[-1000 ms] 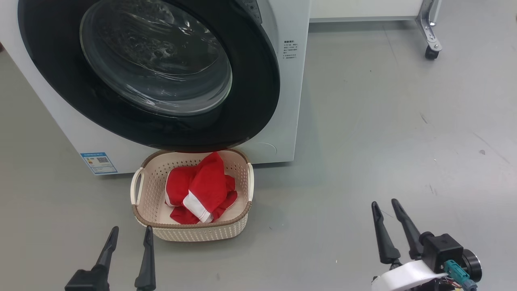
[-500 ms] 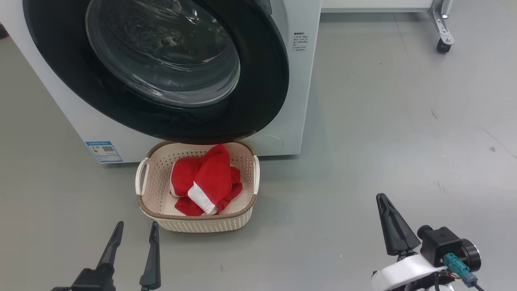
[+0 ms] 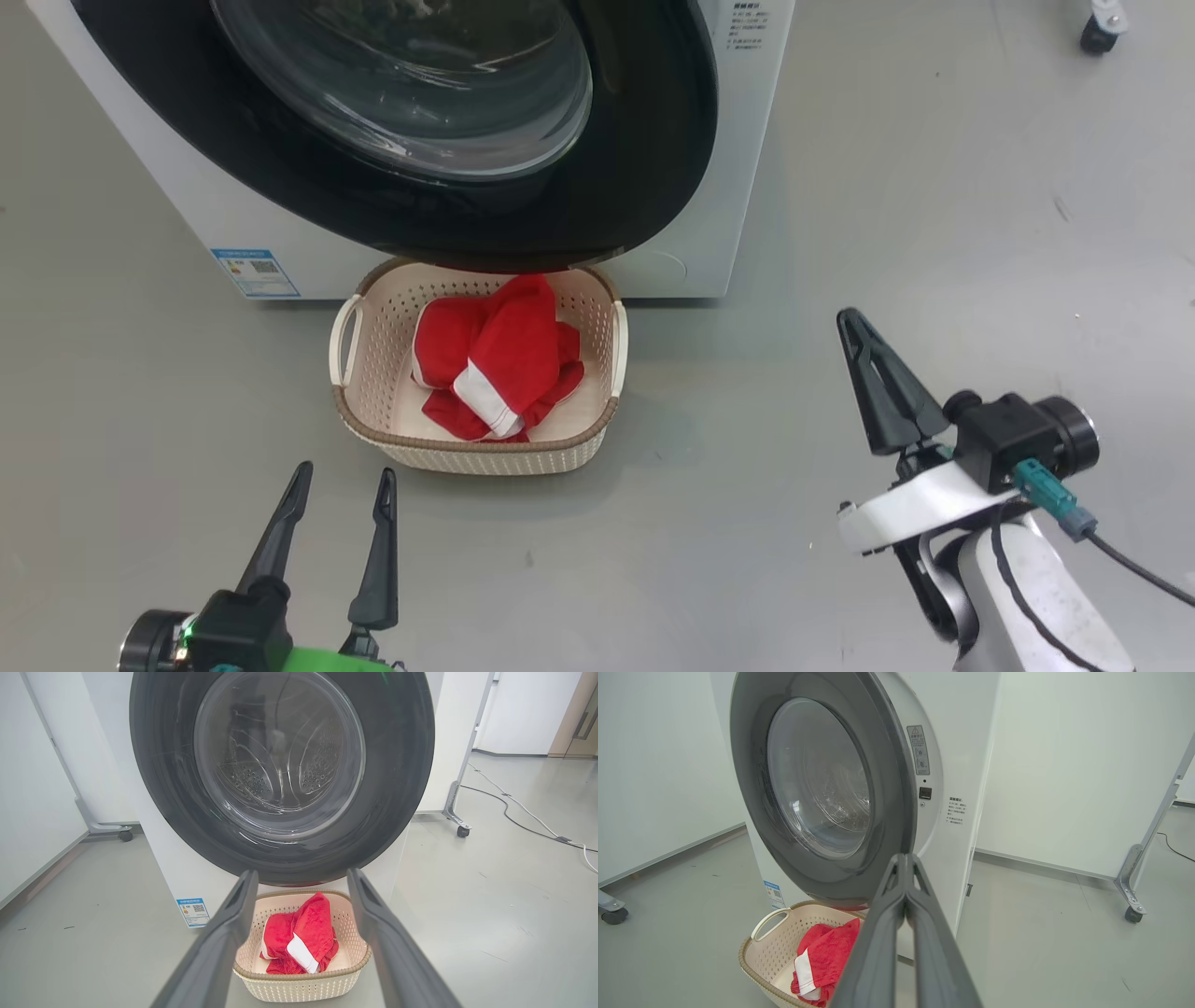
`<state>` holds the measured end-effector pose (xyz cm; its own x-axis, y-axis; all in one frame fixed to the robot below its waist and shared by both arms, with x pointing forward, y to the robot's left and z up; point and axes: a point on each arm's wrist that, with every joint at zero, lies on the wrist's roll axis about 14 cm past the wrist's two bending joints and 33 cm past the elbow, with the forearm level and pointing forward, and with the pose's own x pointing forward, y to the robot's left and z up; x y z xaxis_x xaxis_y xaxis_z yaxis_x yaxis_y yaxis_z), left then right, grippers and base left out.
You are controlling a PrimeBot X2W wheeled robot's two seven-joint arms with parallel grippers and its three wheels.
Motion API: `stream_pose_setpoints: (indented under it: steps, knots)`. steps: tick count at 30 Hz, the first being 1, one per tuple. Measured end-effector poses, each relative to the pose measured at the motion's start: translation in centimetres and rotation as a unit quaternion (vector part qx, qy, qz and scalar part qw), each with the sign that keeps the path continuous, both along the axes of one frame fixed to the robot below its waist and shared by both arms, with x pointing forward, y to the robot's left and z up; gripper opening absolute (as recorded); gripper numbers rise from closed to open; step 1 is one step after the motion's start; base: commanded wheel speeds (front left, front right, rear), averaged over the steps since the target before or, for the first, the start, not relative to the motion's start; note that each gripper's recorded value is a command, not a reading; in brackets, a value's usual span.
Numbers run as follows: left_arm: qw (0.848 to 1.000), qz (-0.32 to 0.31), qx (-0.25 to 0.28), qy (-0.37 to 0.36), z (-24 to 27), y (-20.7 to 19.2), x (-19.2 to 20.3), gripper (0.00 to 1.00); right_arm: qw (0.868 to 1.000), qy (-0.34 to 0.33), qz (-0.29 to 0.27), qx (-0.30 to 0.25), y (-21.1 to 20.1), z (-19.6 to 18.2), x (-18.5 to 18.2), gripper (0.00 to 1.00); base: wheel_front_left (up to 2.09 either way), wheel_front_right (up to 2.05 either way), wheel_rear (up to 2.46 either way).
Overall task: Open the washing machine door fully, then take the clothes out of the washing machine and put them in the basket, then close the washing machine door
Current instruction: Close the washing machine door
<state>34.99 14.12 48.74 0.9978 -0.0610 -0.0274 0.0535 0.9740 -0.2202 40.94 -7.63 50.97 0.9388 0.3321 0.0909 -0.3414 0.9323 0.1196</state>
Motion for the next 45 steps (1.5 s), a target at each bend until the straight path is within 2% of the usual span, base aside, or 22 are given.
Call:
stream_pose_setpoints:
  steps: [12, 21, 27, 45]
  knots:
    - [1.0, 0.013, -0.001, -0.004, -0.3, 0.5, 2.7, 1.0, 0.998, -0.044, 0.047, -0.02, 2.6, 2.1, 7.5, 0.0, 0.0, 0.0, 0.0]
    - [1.0, 0.024, 0.006, 0.001, -1.2, 1.4, 4.3, 1.0, 0.995, -0.044, 0.081, -0.022, 5.2, 1.5, 12.0, 0.0, 0.0, 0.0, 0.0]
    - [0.999, 0.035, 0.017, 0.015, -2.2, 2.1, 4.9, 1.0, 0.995, -0.018, 0.095, -0.002, 6.7, -0.2, 14.0, 0.0, 0.0, 0.0, 0.0]
    - [0.998, 0.05, 0.027, 0.028, -3.6, 3.2, 5.5, 1.0, 0.994, -0.004, 0.104, -0.012, 8.0, -1.6, 17.8, 0.0, 0.0, 0.0, 0.0]
